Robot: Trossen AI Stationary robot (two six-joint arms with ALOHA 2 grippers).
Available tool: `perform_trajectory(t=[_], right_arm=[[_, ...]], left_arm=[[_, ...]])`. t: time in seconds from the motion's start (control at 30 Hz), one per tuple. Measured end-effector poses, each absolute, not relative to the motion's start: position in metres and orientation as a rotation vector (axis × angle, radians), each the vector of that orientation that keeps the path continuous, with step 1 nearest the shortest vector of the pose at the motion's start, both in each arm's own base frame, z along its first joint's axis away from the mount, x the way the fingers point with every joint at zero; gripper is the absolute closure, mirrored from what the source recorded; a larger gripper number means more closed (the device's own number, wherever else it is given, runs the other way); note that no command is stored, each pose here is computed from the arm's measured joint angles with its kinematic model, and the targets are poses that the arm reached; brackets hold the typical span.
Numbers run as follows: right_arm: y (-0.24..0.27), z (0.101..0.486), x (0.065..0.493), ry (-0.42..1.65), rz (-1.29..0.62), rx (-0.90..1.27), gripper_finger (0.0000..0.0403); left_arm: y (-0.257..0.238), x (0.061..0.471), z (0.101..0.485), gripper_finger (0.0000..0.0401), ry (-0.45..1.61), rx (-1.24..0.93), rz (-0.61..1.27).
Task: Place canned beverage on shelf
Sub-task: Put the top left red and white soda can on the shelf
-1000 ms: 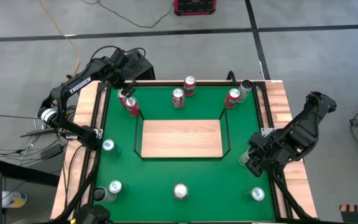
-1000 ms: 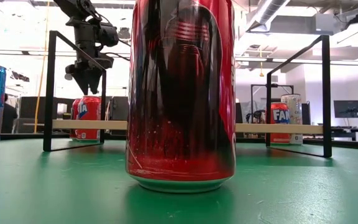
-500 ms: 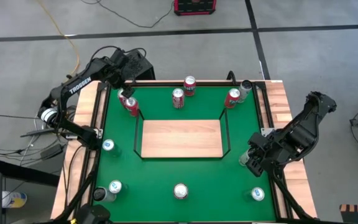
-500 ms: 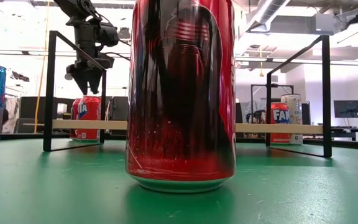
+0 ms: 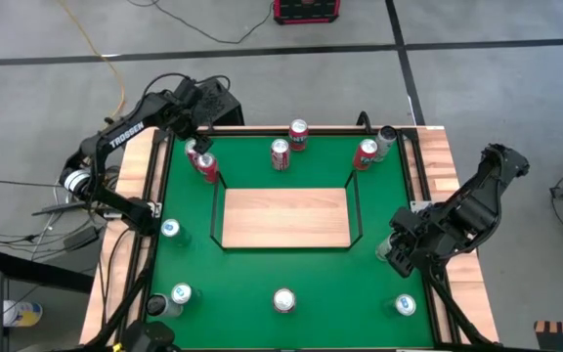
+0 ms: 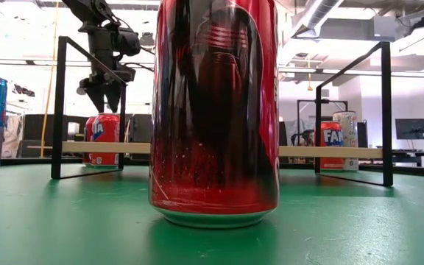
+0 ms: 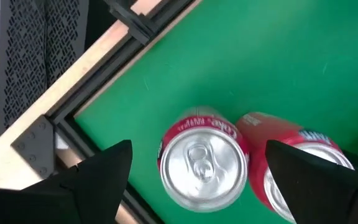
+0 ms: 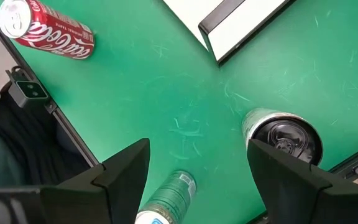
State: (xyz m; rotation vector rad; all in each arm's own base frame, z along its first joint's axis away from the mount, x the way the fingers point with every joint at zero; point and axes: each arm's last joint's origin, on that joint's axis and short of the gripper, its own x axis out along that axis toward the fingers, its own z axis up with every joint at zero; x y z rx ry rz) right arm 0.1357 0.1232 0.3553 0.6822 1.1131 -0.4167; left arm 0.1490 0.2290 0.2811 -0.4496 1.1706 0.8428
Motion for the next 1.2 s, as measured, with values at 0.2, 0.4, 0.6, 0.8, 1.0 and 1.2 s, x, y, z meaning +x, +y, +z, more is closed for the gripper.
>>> perform_trajectory(t=[0.2, 0.4, 0.6, 0.8, 1.0, 1.2], right_arm=[[0.123, 0.355, 0.136, 1.113, -0.415, 0.680, 0.0106], [0.123, 0.355, 0.136, 1.113, -0.415, 0.681, 0.0106], [0.123, 0.355, 0.136, 1.113, -0.415, 0.681, 0.0106], [0.123, 0.355, 0.136, 1.113, -0.414, 0.681, 0.0106], [0.123, 0.355, 0.136, 1.113, -0.415, 0.680, 0.0106], [0.123, 0.355, 0.136, 1.113, -0.415, 0.680, 0.0106]], left_arm=[[0.228, 0.148, 0.260, 0.0046, 1.186, -0.436, 0.826], [0.225, 0.146, 0.253, 0.0046, 1.223, -0.458, 0.813], [0.224, 0.145, 0.249, 0.0046, 1.238, -0.458, 0.804], [0.224, 0.146, 0.250, 0.0046, 1.231, -0.448, 0.801], [0.224, 0.146, 0.250, 0.0046, 1.224, -0.453, 0.791], [0.224, 0.146, 0.250, 0.0067, 1.226, -0.447, 0.785]])
